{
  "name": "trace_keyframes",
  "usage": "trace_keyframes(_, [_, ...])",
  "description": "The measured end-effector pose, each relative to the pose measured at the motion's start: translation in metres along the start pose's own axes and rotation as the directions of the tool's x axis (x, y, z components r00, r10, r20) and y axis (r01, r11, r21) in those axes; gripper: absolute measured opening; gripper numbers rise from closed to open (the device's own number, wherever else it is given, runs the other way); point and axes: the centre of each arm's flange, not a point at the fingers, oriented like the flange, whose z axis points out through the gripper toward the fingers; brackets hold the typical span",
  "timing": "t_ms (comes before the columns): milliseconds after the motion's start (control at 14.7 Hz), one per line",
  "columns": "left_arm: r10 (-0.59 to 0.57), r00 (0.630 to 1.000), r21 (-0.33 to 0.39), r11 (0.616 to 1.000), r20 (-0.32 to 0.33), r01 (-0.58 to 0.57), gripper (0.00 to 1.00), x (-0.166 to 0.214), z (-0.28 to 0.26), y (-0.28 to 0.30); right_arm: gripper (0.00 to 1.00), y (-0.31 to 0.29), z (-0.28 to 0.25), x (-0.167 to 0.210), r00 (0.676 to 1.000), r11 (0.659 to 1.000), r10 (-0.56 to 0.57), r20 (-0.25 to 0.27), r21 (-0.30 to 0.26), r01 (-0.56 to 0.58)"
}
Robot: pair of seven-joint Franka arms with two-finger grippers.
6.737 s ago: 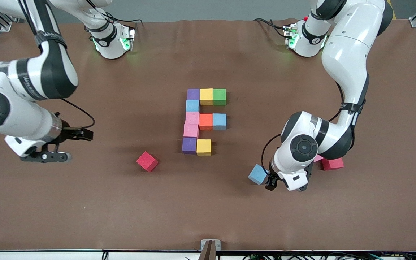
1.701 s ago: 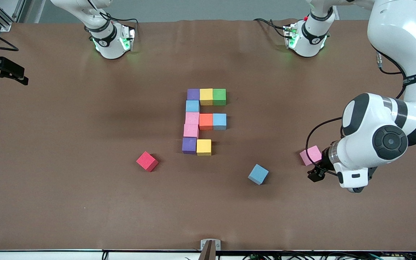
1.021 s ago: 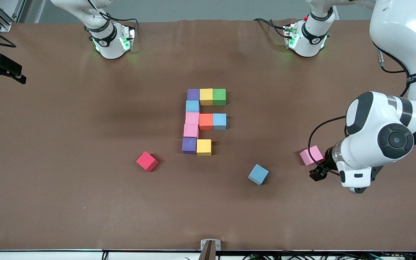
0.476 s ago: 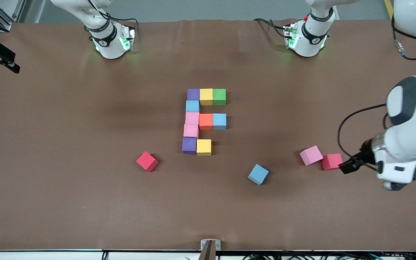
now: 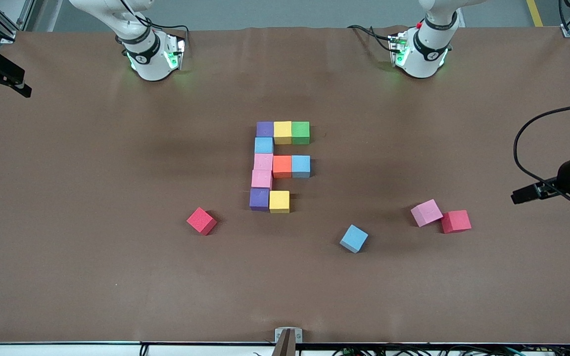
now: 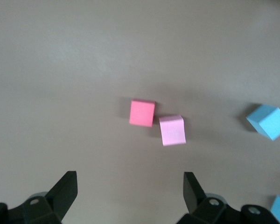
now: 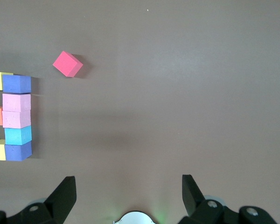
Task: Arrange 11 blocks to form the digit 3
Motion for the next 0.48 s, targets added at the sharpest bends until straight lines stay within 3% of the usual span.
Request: trace_keyframes(476, [0.067,0.998,0.000,0.998,0.009,-0.067,1.00,-0.068,-0.025,0.034,1.00,0.000,0.003,-0.003,1.000,1.000,0.001,0.027,0.002,-0.001])
